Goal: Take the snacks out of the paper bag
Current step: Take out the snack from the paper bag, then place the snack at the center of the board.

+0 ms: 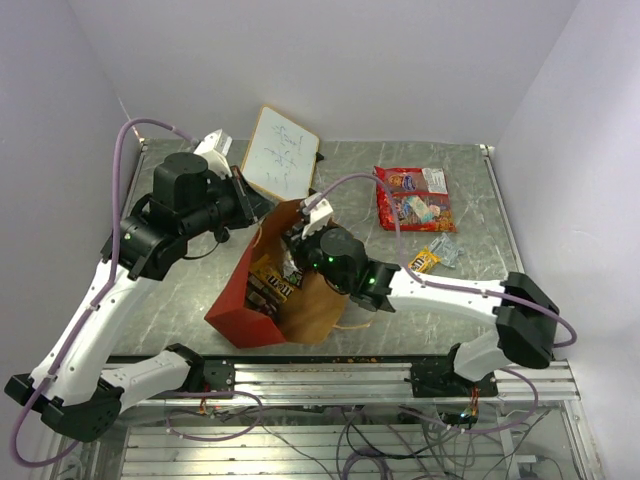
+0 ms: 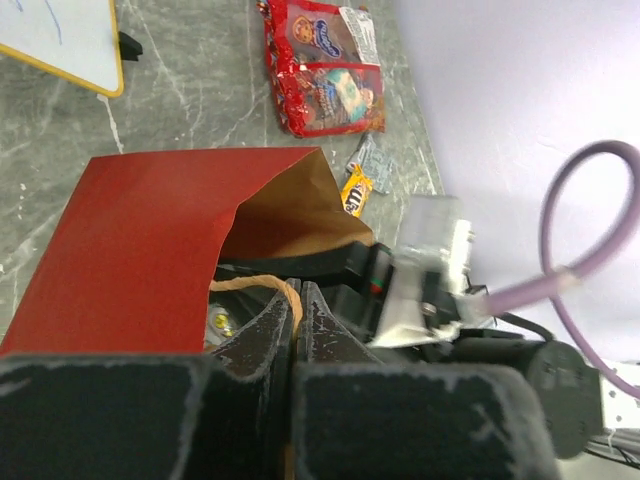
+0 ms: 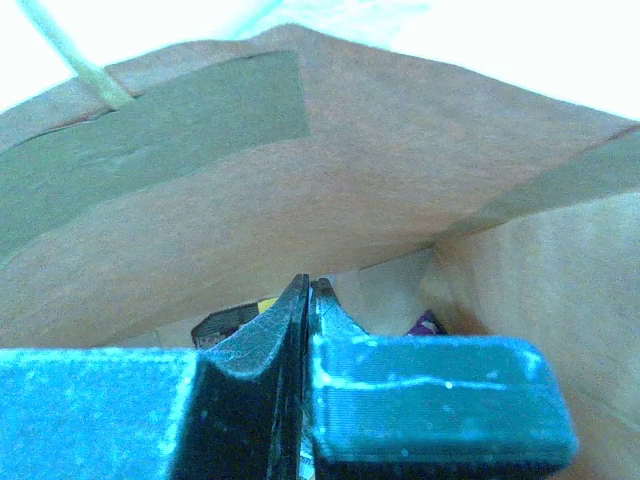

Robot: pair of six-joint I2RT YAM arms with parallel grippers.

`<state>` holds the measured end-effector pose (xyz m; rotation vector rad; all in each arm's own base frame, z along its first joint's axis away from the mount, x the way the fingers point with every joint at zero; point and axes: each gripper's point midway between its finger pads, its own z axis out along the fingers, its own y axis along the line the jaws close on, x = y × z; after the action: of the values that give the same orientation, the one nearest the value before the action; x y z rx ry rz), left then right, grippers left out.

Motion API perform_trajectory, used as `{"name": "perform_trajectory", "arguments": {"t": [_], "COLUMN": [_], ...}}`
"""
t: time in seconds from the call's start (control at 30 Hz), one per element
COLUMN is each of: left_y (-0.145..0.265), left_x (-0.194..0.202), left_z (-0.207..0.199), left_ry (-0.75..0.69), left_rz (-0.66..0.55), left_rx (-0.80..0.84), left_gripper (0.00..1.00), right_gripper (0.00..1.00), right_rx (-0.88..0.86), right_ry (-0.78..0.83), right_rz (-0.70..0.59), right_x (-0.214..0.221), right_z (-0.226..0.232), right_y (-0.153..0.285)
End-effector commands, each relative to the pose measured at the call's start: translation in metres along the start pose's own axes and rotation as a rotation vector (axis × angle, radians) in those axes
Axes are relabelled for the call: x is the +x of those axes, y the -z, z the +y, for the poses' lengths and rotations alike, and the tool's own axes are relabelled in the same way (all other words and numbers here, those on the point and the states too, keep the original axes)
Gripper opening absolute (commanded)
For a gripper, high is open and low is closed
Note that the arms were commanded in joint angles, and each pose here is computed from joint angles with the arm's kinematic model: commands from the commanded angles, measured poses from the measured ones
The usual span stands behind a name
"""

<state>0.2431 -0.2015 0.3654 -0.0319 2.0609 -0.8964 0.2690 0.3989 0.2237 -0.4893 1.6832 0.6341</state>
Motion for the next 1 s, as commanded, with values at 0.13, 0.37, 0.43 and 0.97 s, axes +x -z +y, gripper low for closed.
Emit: {"name": "perform_trajectory", "arguments": {"t": [0.13, 0.37, 0.43, 0.97], "left_y": [0.004, 0.008, 0.012, 0.044], "left_x": [-0.025, -0.037, -0.040, -0.082], "left_z": [0.016, 0.026, 0.029, 0.032], "left_ry": [-0.091, -0.176, -0.187, -0.344], "left_rz": [-0.076, -0.081, -0.075, -0.126], "left_rx": [-0.124, -0.192, -0.213, -0.313], "left_gripper": [0.07, 0.07, 0.07, 0.07], "right_gripper": [0.00, 0.00, 0.00, 0.00], "right_rx": [0.054, 0.375, 0.493, 0.892], "right_ry": [0.171, 0.231, 0.225, -0.056], "right_rz": [-0.035, -0.158, -0.152, 0.426], "right_x": [-0.077, -0.167, -0.180, 0.006], "right_z": [-0.020, -0.081, -0.105, -0.268], "right_y": [0.045, 0.097, 0.106, 0.155]}}
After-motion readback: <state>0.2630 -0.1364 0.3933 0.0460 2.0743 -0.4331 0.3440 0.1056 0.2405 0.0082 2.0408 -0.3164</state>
